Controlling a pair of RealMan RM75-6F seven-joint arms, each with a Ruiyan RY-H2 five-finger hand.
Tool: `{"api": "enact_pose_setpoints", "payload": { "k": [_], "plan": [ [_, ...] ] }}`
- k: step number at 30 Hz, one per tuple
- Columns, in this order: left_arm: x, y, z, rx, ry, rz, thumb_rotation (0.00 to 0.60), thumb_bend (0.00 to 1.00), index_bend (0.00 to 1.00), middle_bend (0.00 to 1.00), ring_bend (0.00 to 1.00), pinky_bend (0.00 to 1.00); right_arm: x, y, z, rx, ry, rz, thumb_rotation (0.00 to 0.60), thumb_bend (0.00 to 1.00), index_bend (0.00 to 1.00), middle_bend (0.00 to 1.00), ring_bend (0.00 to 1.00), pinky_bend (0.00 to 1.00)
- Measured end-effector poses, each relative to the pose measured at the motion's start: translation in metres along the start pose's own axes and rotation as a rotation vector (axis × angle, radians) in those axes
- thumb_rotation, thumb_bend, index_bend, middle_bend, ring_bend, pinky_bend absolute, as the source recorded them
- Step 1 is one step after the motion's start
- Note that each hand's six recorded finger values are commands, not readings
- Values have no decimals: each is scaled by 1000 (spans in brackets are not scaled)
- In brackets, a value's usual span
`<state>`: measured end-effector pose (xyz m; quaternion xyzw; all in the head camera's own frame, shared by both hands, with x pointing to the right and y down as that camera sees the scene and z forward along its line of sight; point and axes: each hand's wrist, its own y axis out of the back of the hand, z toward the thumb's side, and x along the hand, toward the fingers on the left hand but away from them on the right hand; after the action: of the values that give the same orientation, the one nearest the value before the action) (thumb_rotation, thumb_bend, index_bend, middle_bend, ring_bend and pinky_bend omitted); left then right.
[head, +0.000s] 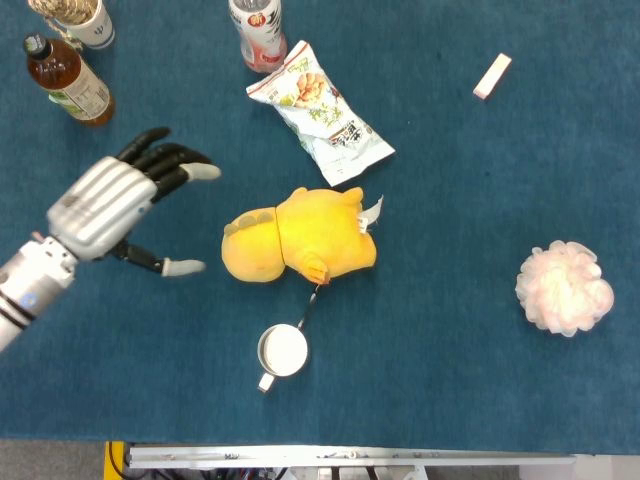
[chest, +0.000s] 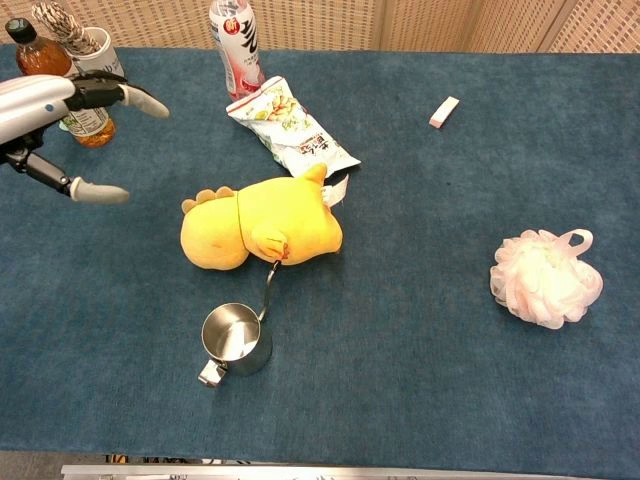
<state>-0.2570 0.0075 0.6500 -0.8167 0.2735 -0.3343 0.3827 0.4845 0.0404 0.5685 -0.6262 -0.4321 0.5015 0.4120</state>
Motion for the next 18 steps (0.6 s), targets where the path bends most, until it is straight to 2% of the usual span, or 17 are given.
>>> {"api": "enact_pose_setpoints", "payload": {
  "k": [2, 5, 9, 18],
  "plan": [
    [8, -3, 3, -23, -11, -26, 140, 0, 162, 167, 116, 0, 1, 0, -1, 1, -5, 0, 600, 0, 252, 330, 120, 148],
    [25, -8, 10, -41, -31, -73, 92, 0, 159, 157, 104, 0, 1, 0, -3, 1, -11, 0, 600, 0, 252, 330, 120, 148],
    [46, -19, 19, -64, -48, -116, 69, 0, 150, 133, 81, 0, 2, -2, -5, 2, -18, 5, 600, 0, 252, 330, 120, 148],
    [76, -37, 33, -86, -66, -178, 38, 0, 26, 47, 6, 0, 1, -4, -8, 3, -29, 11, 600, 0, 252, 330, 120, 148]
  ]
}}
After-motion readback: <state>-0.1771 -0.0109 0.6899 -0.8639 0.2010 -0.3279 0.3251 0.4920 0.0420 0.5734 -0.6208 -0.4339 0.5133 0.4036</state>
